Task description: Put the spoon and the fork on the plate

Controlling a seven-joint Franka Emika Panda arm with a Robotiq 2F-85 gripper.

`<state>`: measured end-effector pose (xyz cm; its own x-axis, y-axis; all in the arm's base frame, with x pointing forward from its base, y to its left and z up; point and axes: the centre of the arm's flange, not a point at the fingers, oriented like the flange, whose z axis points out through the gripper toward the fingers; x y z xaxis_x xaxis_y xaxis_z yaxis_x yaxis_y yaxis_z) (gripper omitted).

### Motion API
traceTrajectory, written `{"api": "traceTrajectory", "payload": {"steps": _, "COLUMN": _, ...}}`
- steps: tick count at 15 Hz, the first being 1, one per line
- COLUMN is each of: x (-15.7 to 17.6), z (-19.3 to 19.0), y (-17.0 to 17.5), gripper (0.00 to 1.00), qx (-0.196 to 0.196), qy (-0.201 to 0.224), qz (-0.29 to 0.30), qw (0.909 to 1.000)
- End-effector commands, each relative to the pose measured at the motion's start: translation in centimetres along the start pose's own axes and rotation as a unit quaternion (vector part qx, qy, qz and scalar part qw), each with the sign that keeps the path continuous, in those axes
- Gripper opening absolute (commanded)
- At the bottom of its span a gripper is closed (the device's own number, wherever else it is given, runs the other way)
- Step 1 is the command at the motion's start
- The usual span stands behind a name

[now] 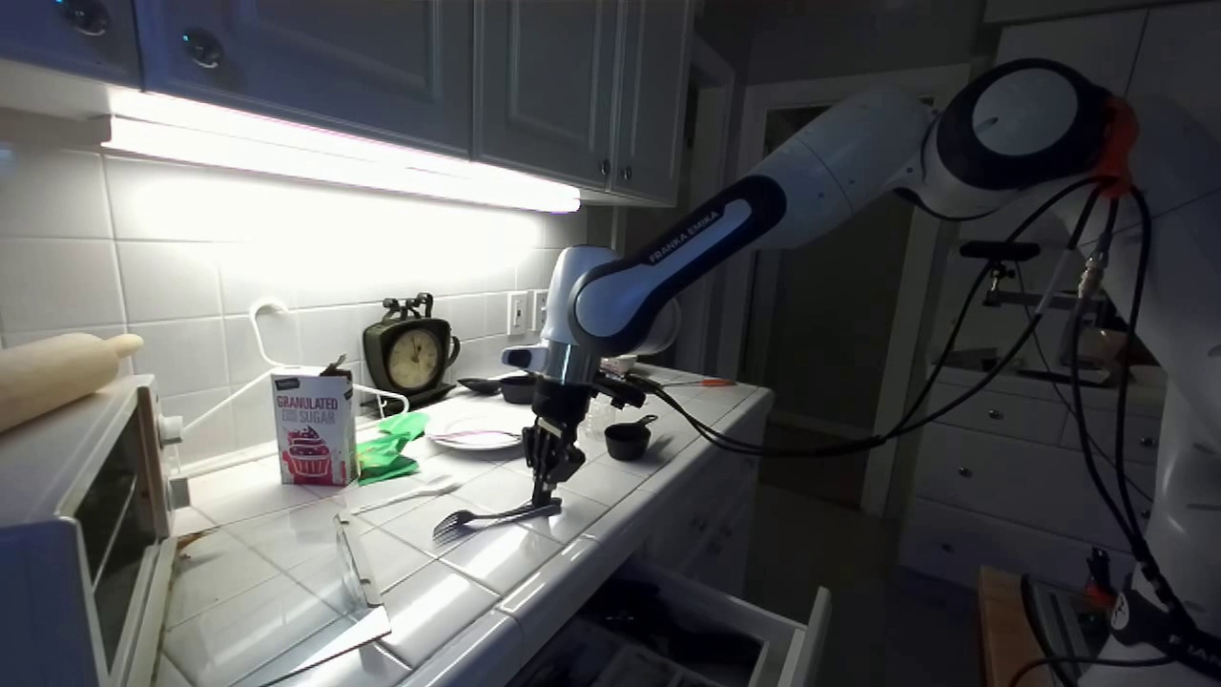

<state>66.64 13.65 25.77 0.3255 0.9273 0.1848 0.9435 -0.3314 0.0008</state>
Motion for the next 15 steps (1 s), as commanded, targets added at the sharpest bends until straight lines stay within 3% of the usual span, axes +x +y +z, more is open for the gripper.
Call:
{"api": "traceTrajectory", "payload": {"steps": 1, "x": -0.4, "z": -0.6, "y": 0.2, "gripper": 0.01, "qx": -0.021, "qy": 0.010, "qz": 0.045, "qw": 0.9987}}
{"api": "traceTrajectory", "payload": {"steps": 7, "x": -1.6, "z": -3.0, "y": 2.4, "gripper": 0.01, "qx": -0.074, "qy": 0.033, "qz": 0.127, "qw": 0.9886}}
{"api": "traceTrajectory", "payload": {"steps": 15, "x": -4.0, "z": -5.8, "y": 6.6, "gripper": 0.01, "qx": -0.135, "qy": 0.049, "qz": 0.214, "qw": 0.9662}}
